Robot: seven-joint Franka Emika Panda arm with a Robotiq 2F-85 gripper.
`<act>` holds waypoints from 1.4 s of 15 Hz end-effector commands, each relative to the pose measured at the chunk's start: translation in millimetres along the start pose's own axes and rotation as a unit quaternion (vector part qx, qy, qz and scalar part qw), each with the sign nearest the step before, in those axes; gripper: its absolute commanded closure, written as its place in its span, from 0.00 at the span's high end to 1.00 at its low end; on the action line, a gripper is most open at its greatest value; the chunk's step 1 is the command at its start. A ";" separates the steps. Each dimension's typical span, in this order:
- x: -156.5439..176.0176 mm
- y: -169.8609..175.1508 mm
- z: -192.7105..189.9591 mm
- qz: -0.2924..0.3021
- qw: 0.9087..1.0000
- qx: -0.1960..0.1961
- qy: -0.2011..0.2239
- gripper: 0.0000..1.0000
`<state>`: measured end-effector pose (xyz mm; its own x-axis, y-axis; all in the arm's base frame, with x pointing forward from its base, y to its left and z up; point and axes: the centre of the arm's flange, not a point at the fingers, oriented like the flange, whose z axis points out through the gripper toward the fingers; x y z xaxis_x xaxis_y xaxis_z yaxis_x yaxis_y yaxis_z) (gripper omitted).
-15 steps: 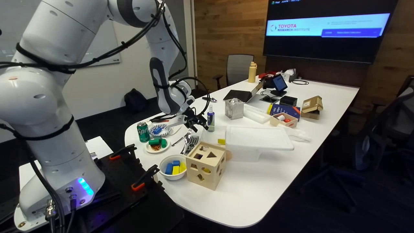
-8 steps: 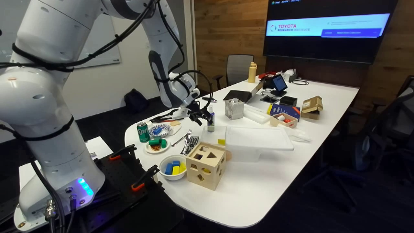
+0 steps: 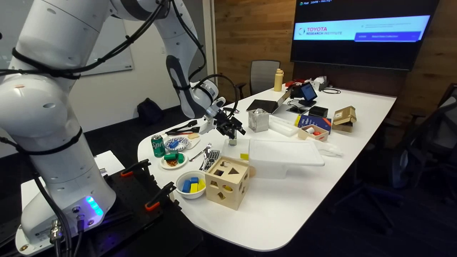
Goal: Move the clear container forwards.
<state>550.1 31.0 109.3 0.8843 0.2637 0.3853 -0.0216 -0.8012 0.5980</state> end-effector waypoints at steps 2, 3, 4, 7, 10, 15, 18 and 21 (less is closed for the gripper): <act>-9.8 -17.4 34.4 -0.003 0.999 -0.043 0.005 1.00; -11.8 -18.7 40.5 -0.005 0.999 -0.051 0.003 1.00; -13.1 -19.3 45.6 -0.003 0.998 -0.057 0.002 1.00; -12.2 -16.7 62.0 0.016 0.997 -0.075 0.000 1.00; -10.3 -15.7 81.7 0.024 0.996 -0.089 -0.005 1.00; -7.1 -12.6 101.5 0.029 0.994 -0.107 -0.005 0.66; -3.3 -9.1 96.4 0.028 0.994 -0.104 -0.002 0.42; -2.1 -3.8 81.6 0.028 0.994 -0.102 -0.007 0.20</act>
<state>590.5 -14.8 32.1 0.8901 0.2092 0.4048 -0.1540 -0.6980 0.6993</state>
